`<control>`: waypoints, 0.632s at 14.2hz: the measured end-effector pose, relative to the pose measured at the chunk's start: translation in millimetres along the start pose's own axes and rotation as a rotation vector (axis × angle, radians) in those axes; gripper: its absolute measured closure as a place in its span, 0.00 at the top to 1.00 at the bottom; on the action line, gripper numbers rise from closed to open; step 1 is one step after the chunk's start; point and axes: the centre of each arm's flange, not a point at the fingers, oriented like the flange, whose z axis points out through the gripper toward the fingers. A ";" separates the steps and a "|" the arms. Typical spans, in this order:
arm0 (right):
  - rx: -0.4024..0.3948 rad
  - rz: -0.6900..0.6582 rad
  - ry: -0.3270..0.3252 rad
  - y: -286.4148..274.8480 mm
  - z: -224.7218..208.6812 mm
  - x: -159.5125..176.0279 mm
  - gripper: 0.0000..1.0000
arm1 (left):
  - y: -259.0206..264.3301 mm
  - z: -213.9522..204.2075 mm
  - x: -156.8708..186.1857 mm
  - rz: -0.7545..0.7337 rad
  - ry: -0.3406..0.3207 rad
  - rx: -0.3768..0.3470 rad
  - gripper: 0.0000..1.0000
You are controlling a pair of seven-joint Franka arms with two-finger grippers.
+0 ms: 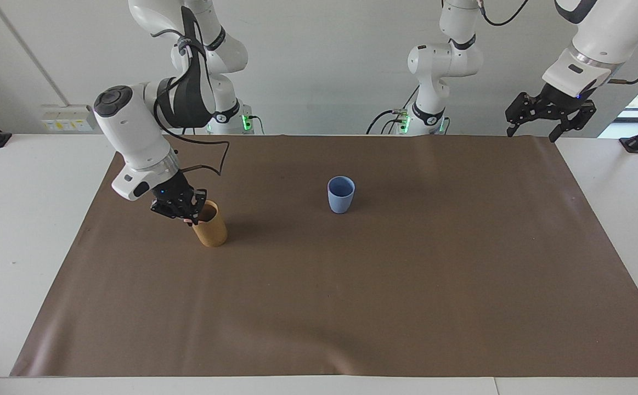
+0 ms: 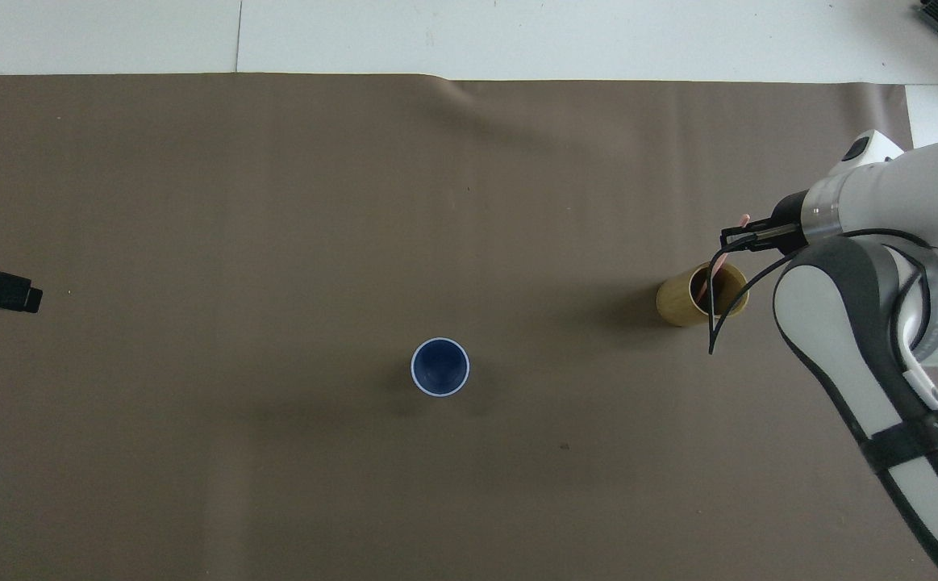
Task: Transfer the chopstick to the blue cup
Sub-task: 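Close the right gripper on the pink stick in the tan cup, then lift the pink stick out of the tan cup with the right gripper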
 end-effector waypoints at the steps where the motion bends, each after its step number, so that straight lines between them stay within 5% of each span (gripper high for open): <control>1: -0.001 -0.001 0.007 -0.5 -3.4 1.7 0.08 | 0.1 -0.3 -0.3 0.000 0.000 0.000 1.00; 9: -0.012 -0.021 0.172 -14.5 -109.7 1.4 0.08 | 0.4 -0.8 -1.9 0.000 -0.005 -0.001 1.00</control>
